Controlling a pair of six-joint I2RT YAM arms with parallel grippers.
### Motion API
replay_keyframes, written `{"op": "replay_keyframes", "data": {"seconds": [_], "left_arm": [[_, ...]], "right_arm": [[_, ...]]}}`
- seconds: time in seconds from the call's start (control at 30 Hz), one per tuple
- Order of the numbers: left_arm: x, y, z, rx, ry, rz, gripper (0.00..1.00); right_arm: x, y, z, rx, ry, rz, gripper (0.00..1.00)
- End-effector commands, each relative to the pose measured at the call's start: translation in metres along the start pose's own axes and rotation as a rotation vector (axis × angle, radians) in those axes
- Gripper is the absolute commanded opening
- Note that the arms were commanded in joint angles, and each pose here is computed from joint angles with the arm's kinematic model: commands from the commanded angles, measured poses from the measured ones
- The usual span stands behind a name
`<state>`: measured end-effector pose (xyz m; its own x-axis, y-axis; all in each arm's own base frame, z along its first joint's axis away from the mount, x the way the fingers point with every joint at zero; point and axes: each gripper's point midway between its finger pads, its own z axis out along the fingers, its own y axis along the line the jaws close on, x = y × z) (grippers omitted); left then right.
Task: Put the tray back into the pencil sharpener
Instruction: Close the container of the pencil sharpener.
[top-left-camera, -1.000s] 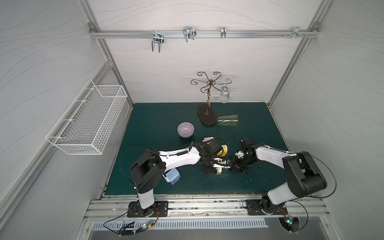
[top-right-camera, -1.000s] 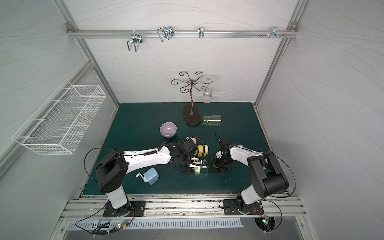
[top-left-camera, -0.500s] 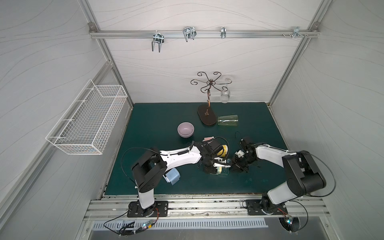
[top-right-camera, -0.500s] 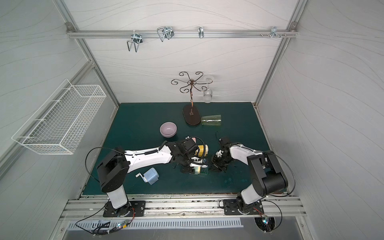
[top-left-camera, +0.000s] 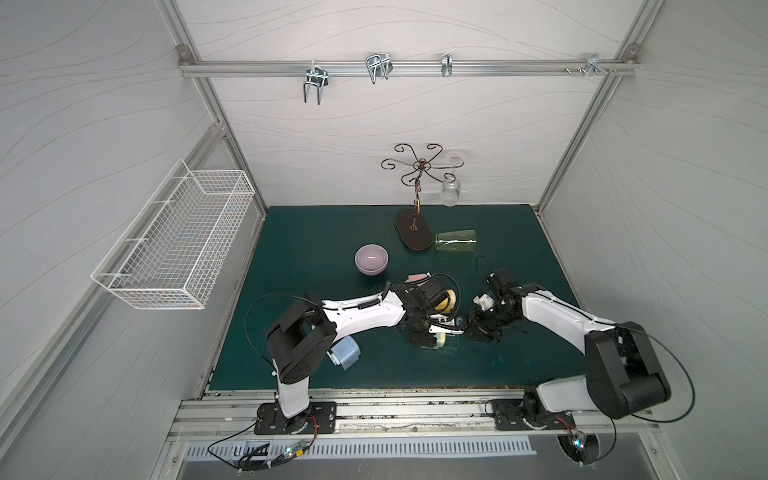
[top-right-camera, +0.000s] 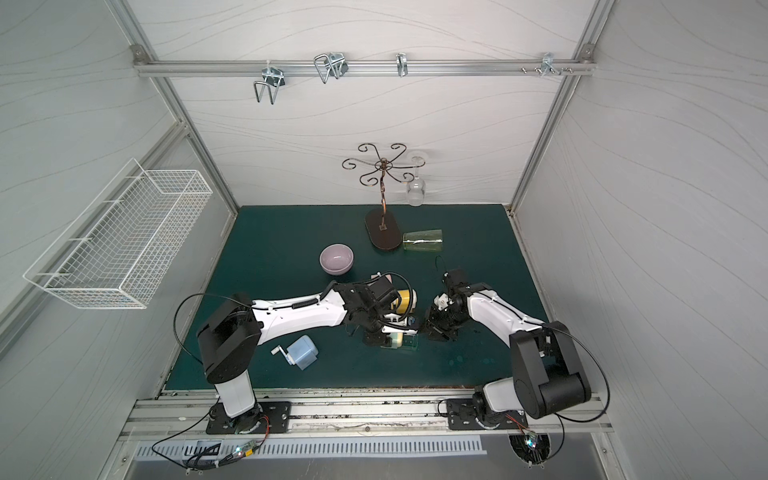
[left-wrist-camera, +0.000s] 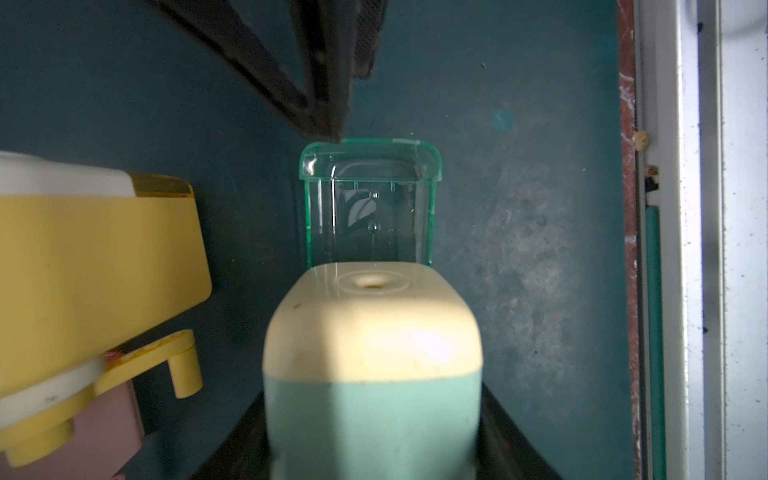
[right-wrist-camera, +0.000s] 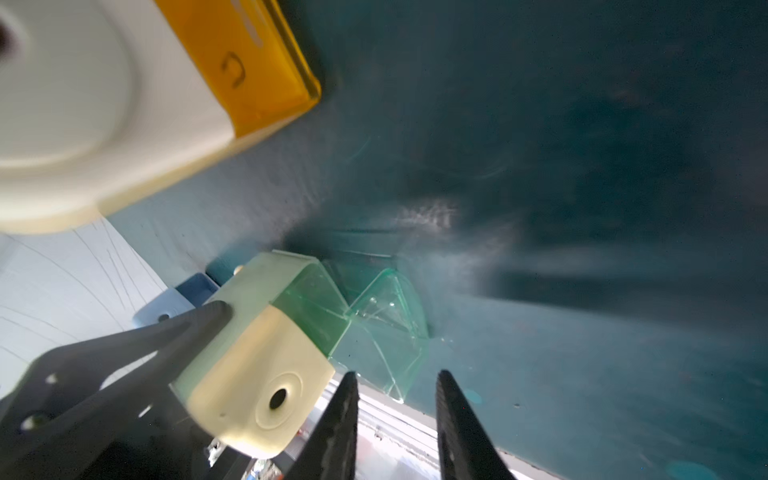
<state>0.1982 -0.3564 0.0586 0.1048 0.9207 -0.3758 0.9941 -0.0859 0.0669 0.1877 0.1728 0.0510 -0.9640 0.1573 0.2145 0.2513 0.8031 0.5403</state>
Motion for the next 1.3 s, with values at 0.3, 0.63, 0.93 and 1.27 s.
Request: {"op": "replay_keyframes", "data": {"seconds": [0.3, 0.63, 0.93, 1.27], "left_arm": [[0.010, 0.005, 0.023, -0.016, 0.061, 0.015, 0.36], [0.009, 0.005, 0.024, -0.016, 0.067, 0.021, 0.36], [0.005, 0.006, 0.024, -0.025, 0.055, 0.008, 0.36], [0.001, 0.006, 0.023, -0.027, 0.046, 0.015, 0.36]], "right_arm": [[0.000, 0.008, 0.013, -0.032, 0.053, -0.018, 0.20], [0.006, 0.017, 0.011, -0.083, 0.078, -0.038, 0.16], [0.007, 0.011, 0.023, -0.094, 0.104, -0.018, 0.14], [0.003, 0.007, 0.029, -0.070, 0.105, -0.032, 0.12]]}}
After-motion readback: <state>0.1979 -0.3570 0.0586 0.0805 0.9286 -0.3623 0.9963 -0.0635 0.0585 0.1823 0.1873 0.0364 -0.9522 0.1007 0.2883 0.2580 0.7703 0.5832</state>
